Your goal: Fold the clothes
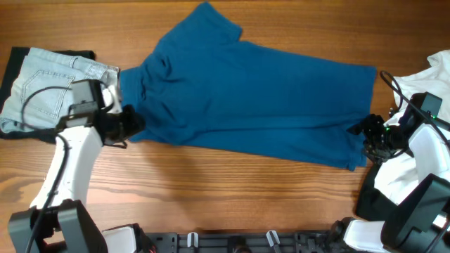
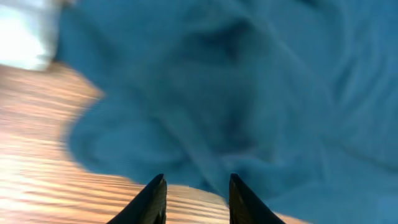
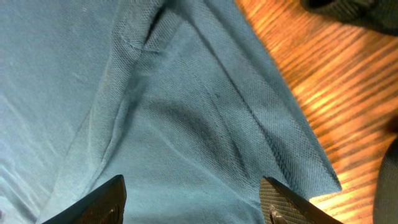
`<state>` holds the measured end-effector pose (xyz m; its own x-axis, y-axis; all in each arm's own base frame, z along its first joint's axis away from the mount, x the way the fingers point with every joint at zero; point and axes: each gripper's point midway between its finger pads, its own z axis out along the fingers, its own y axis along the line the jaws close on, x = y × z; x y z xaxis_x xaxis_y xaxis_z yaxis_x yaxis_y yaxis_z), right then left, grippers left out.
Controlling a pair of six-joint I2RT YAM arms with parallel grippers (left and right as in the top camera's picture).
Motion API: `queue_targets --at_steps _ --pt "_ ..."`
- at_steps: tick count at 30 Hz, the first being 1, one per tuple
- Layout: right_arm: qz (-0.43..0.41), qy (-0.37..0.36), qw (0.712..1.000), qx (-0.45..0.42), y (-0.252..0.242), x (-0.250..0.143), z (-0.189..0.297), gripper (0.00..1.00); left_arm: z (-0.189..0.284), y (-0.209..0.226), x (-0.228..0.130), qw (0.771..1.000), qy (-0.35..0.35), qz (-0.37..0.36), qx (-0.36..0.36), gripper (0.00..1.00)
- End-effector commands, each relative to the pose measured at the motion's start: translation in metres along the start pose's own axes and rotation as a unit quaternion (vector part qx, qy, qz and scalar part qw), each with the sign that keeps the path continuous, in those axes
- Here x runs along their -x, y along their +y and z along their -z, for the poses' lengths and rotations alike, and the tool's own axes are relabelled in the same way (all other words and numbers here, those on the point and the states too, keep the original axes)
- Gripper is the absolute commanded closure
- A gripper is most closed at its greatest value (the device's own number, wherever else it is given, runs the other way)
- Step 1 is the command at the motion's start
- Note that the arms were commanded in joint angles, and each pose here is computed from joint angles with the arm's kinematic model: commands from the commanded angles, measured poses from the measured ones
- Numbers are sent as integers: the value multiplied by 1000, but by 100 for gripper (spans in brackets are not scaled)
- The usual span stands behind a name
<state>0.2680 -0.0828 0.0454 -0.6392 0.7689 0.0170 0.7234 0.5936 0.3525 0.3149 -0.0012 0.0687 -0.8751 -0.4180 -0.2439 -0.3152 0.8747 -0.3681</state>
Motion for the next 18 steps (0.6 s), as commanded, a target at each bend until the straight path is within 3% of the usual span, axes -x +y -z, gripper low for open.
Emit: queue_targets --at_steps 1,9,13,16,17,18 --pt "9 -15 1000 20 9 7 9 31 -21 -35 -23 997 51 -52 -25 63" --pt "10 -16 1000 21 9 7 9 30 -64 -48 -65 983 121 -134 19 54" --pt "11 -17 1000 21 10 8 9 30 -73 -52 -75 979 132 -152 26 55" --pt "11 -17 1000 21 10 8 9 30 -73 -49 -73 979 127 -155 38 68" --pt "11 -17 1000 21 10 8 9 30 -73 -48 -73 979 127 -155 39 84" --pt "11 -17 1000 21 10 8 9 30 -73 -49 -73 979 127 -155 39 90"
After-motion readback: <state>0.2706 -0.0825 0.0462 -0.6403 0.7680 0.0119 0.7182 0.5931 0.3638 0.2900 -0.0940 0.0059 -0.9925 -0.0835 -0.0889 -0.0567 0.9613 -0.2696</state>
